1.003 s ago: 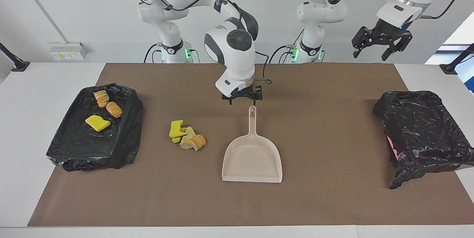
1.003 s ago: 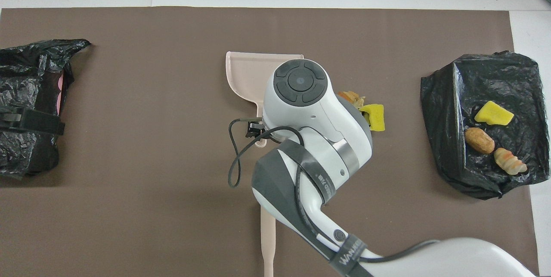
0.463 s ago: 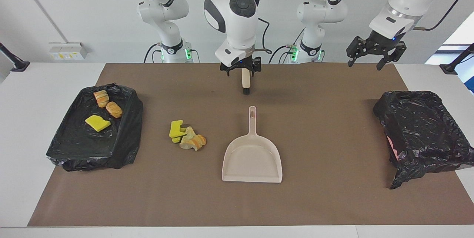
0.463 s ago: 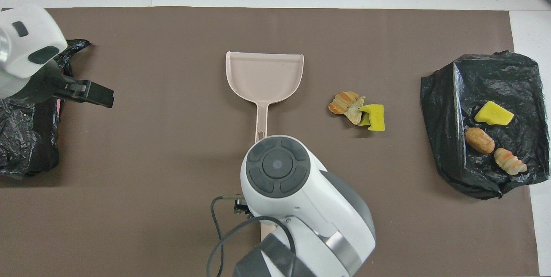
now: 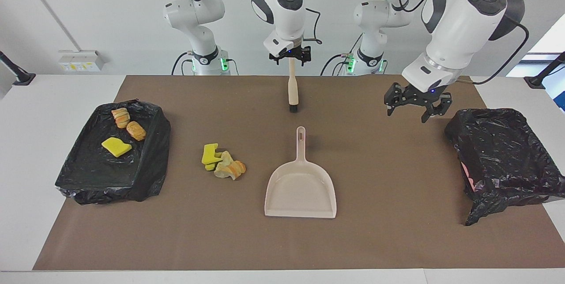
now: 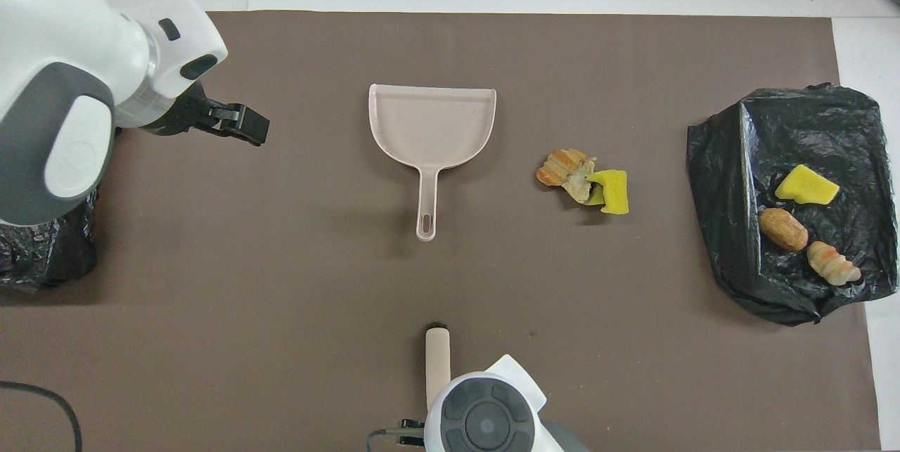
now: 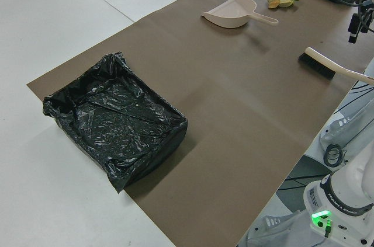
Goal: Sweep and dump trash in bin
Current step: 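Withdraw the right gripper from the dustpan, then reach the left gripper to the dustpan rim and grasp it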
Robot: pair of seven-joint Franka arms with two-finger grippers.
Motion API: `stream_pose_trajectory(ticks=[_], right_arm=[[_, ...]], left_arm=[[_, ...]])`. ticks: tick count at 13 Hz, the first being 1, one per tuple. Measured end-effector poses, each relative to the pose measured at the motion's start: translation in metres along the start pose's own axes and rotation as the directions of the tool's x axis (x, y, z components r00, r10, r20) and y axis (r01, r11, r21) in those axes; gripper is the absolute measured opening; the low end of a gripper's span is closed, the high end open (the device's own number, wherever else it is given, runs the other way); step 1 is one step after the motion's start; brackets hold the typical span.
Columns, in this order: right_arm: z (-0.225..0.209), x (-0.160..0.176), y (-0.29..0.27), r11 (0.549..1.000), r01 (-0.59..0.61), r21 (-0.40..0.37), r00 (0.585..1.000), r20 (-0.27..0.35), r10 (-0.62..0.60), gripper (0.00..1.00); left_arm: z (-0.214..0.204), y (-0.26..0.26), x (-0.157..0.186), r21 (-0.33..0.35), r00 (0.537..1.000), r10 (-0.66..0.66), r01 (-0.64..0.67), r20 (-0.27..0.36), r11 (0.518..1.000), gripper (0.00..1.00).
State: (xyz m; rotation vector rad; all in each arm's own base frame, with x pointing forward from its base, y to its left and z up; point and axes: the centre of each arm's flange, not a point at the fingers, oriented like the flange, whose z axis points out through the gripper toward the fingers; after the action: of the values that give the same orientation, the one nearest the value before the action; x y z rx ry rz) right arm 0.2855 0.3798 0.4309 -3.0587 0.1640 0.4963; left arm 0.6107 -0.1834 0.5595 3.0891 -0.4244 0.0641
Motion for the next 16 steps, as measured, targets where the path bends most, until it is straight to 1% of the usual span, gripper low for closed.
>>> stream_pose_trajectory(ticks=[3, 6, 7, 9, 12, 14, 16], right_arm=[[0.043, -0.025, -0.008, 0.999, 0.035, 0.04, 0.999, -0.033, -0.034, 1.0], [0.076, -0.034, -0.003, 0.999, 0.047, 0.027, 0.998, -0.043, -0.046, 1.0], [0.083, -0.035, -0.001, 0.998, 0.049, 0.032, 0.997, -0.056, -0.047, 1.0], [0.098, -0.041, 0.0, 0.997, 0.064, 0.033, 0.995, -0.072, -0.062, 1.0], [0.112, -0.048, 0.003, 0.997, 0.07, 0.027, 0.995, -0.069, -0.068, 1.0], [0.113, -0.047, 0.003, 0.997, 0.061, 0.039, 0.996, -0.067, -0.058, 1.0], [0.116, -0.046, 0.003, 0.997, 0.057, 0.044, 0.997, -0.064, -0.054, 1.0]], left_arm=[[0.031, 0.039, 0.013, 0.014, 1.0, -0.003, 0.003, 0.004, 1.0, 1.0], [0.067, 0.073, 0.026, 0.052, 0.999, -0.047, 0.048, -0.014, 0.998, 1.0], [0.077, 0.088, 0.029, 0.053, 0.998, -0.062, 0.064, -0.025, 0.997, 1.0], [0.098, 0.108, 0.032, 0.036, 0.997, -0.077, 0.078, -0.024, 0.996, 1.0], [0.128, 0.134, 0.032, -0.01, 0.995, -0.1, 0.1, -0.022, 0.995, 1.0], [0.152, 0.16, 0.024, -0.04, 0.993, -0.116, 0.115, -0.027, 0.993, 1.0], [0.173, 0.187, 0.007, -0.055, 0.995, -0.101, 0.101, -0.008, 0.993, 1.0]])
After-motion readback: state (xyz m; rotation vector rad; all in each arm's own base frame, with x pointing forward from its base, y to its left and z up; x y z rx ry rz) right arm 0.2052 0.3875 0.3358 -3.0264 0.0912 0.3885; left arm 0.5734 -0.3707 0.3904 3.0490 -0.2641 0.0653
